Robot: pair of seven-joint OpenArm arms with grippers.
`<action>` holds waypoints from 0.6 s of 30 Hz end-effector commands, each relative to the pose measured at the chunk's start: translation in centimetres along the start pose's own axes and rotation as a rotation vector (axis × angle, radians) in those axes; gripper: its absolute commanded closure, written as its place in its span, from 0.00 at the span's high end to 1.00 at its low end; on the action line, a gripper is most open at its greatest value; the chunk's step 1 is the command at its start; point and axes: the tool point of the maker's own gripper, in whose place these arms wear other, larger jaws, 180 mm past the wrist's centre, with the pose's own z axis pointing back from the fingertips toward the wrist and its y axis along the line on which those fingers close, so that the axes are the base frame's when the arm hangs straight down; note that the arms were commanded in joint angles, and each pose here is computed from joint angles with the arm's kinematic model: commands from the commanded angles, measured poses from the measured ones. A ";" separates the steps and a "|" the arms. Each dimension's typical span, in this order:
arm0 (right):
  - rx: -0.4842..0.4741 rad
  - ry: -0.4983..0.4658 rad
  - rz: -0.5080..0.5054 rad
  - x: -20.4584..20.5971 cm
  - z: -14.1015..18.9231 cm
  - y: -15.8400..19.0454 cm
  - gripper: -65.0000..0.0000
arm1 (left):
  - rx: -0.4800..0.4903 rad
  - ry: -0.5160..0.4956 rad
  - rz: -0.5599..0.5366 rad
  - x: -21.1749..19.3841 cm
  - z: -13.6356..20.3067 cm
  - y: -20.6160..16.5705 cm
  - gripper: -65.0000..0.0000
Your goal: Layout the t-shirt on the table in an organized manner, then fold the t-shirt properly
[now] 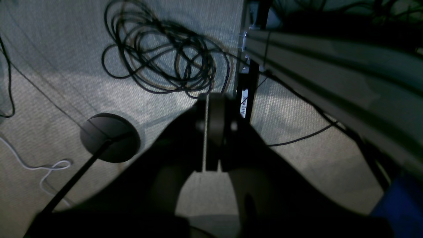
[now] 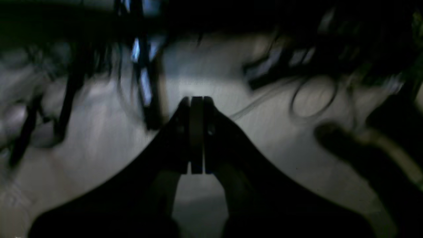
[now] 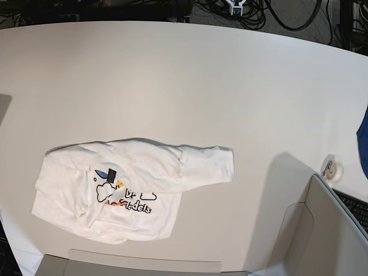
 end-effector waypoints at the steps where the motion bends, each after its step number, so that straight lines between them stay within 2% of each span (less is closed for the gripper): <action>1: -0.024 -0.037 0.005 0.5 0.6 -1.0 0.00 | 0.006 -0.007 -0.007 -0.8 0.7 0.4 0.00; 9: -0.028 -0.090 0.012 -0.8 5.2 -1.4 0.00 | 0.037 -0.090 -0.049 -0.7 4.0 2.8 0.00; 18: -0.060 -0.141 0.103 -0.5 9.4 -5.0 0.00 | 0.025 -0.195 -0.158 0.8 8.6 4.1 0.00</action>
